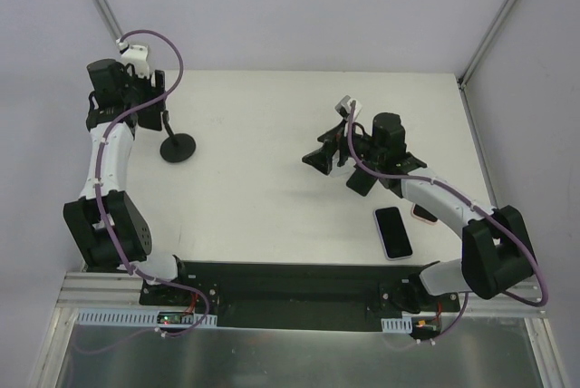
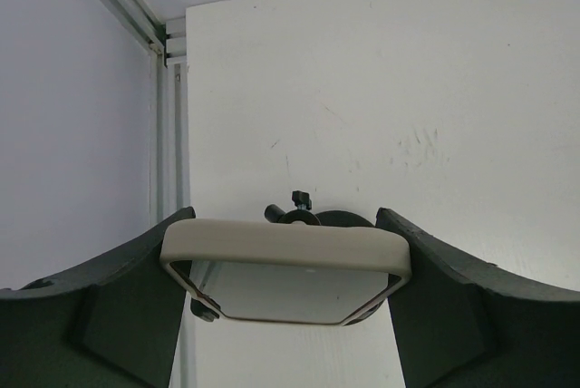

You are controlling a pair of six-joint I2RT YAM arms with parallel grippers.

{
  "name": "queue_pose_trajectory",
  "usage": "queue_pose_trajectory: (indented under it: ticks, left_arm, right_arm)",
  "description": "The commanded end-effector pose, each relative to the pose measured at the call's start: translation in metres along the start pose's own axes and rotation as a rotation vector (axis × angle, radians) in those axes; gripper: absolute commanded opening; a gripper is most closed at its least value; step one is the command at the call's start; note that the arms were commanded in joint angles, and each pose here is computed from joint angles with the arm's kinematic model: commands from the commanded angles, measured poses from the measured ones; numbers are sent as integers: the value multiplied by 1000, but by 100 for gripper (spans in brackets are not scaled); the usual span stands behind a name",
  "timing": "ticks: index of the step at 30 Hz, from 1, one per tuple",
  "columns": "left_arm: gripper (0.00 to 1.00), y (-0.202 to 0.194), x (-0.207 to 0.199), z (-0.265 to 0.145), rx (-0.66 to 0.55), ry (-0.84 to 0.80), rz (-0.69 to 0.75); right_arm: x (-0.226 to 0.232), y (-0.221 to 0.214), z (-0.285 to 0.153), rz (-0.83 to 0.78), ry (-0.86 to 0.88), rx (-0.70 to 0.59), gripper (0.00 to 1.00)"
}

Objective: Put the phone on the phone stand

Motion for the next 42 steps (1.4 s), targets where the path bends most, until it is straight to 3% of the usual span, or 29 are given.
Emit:
queue_pose_trajectory:
  ticks: [1,14,17,27,33,34,36,37,38,42]
  left_arm:
    - [0,47,22,0,-141,54,134]
    - [0,40,47,-2,-93,250,201]
    - [0,28,40,3,-87,228,151]
    - [0,-19,4,16,-87,133,-217]
    - [0,-27,1,13,-76,143,-250]
    - [5,-26,1,12,-77,145,-245]
    - [30,-23,2,9,-82,157,-241]
    - [57,-24,3,7,-66,172,-251]
    - [75,-21,4,3,-69,189,-283]
    - [89,-2,6,-22,-93,258,-377]
  right_arm:
    - [0,23,3,-47,41,-62,97]
    - [-3,22,1,-49,21,-57,97]
    - [-5,21,2,-42,21,-51,97]
    - [-7,19,0,-51,-6,-38,97]
    - [-10,18,1,-43,-16,-26,97]
    - [-10,17,1,-45,-15,-23,97]
    - [-11,17,1,-41,-18,-17,97]
    - [-11,18,2,-39,-20,-17,97]
    - [-14,16,3,-33,-32,-11,96]
    - [-30,13,7,31,-145,39,97]
Point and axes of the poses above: each gripper's point midway between its finger pads, its own z axis out along the fingers, its own x axis along the line the jaws close on, y = z × x, the point moved 6 cm from there along -z, back along the fingers, and after that the axes turned 6 degrees about z, right-handed, at the moved point
